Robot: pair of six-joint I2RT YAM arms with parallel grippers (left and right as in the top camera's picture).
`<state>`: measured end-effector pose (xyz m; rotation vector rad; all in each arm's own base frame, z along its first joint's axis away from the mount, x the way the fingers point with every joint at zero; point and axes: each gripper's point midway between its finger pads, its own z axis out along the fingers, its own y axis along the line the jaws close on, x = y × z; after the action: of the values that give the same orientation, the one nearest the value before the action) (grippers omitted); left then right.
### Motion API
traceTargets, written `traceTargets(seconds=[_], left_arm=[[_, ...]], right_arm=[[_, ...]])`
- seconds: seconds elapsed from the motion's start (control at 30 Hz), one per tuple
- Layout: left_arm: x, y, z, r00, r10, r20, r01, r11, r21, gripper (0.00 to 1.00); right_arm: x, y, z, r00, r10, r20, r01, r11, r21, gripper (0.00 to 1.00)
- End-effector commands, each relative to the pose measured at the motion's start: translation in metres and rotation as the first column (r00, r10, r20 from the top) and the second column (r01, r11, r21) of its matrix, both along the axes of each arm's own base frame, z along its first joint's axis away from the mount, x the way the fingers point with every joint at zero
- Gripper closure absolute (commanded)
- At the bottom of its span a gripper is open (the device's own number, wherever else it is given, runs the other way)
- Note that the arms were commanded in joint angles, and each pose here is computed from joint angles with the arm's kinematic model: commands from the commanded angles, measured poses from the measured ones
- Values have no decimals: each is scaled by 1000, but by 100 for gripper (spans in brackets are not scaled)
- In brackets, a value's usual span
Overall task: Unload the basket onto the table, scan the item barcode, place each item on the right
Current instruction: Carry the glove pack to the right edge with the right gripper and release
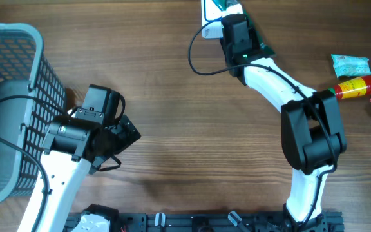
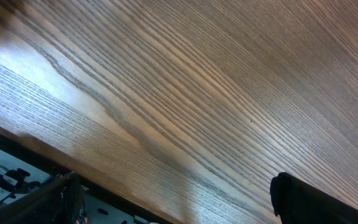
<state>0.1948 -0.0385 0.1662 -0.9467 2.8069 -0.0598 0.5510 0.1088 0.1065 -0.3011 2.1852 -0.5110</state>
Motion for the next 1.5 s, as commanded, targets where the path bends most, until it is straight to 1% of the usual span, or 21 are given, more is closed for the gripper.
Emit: traceTargets(seconds=[0.0,0.17,0.23,0.3,0.37,0.47,0.57,0.63,0.73,0.77,0.8,0.83,0.87,0.93,1.0,1.07,1.17,1.27,1.33,1.37,1.47], left_arm=[[0,2,-2,1000,-15,-3,15,1000,24,0],[0,2,-2,1000,-15,-3,15,1000,24,0],[0,2,-2,1000,-15,-3,15,1000,24,0],[0,2,-2,1000,-15,-3,15,1000,24,0],[0,2,-2,1000,-15,-3,15,1000,24,0],[0,2,-2,1000,-15,-3,15,1000,24,0],[0,2,-2,1000,-15,-3,15,1000,24,0],[0,2,-2,1000,-15,-3,15,1000,24,0],[0,2,-2,1000,-15,-3,15,1000,24,0],[0,2,-2,1000,-15,-3,15,1000,24,0],[0,2,-2,1000,-15,-3,15,1000,24,0],[0,2,-2,1000,-15,-3,15,1000,24,0],[0,2,-2,1000,-15,-3,15,1000,24,0],[0,2,-2,1000,-15,-3,15,1000,24,0],[0,2,-2,1000,-15,-3,15,1000,24,0],[0,2,-2,1000,-15,-3,15,1000,24,0],[0,2,-2,1000,-15,-3,15,1000,24,0],[0,2,-2,1000,-15,-3,15,1000,24,0],[0,2,-2,1000,-15,-3,15,1000,24,0],[0,2,-2,1000,-15,-3,15,1000,24,0],[0,2,-2,1000,-15,-3,15,1000,24,0]], right_arm=[[-15,-33,55,985,-153,77,154,988,-3,96],[-59,-105,130,919,-372,130,358,926,120,96],[-85,-151,151,857,-499,128,472,861,191,96],[-105,-193,154,800,-590,105,565,801,197,96],[-126,-250,141,710,-702,58,684,707,180,96],[-146,-314,111,544,-839,6,812,529,248,96],[-152,-345,65,510,-850,-129,842,463,275,95],[-163,-363,24,457,-855,-245,877,388,284,96],[-169,-372,-2,428,-849,-310,894,345,287,95],[-169,-373,-4,426,-849,-312,895,343,287,87],[-168,-373,-3,428,-850,-309,893,345,289,59],[-167,-372,0,434,-848,-305,889,349,296,13],[-167,-370,3,437,-847,-303,887,351,300,0],[-165,-360,17,470,-826,-311,868,367,336,0],[-158,-340,43,539,-783,-310,817,397,419,0],[-153,-312,90,634,-729,-257,725,445,526,0],[-156,-241,158,816,-546,-189,502,507,701,0],[-183,-165,199,934,-316,-168,314,496,809,0],[-211,-132,209,949,-241,-206,297,455,840,0],[-230,-118,208,938,-229,-261,336,409,848,0],[-259,-108,206,892,-270,-362,435,293,852,0]])
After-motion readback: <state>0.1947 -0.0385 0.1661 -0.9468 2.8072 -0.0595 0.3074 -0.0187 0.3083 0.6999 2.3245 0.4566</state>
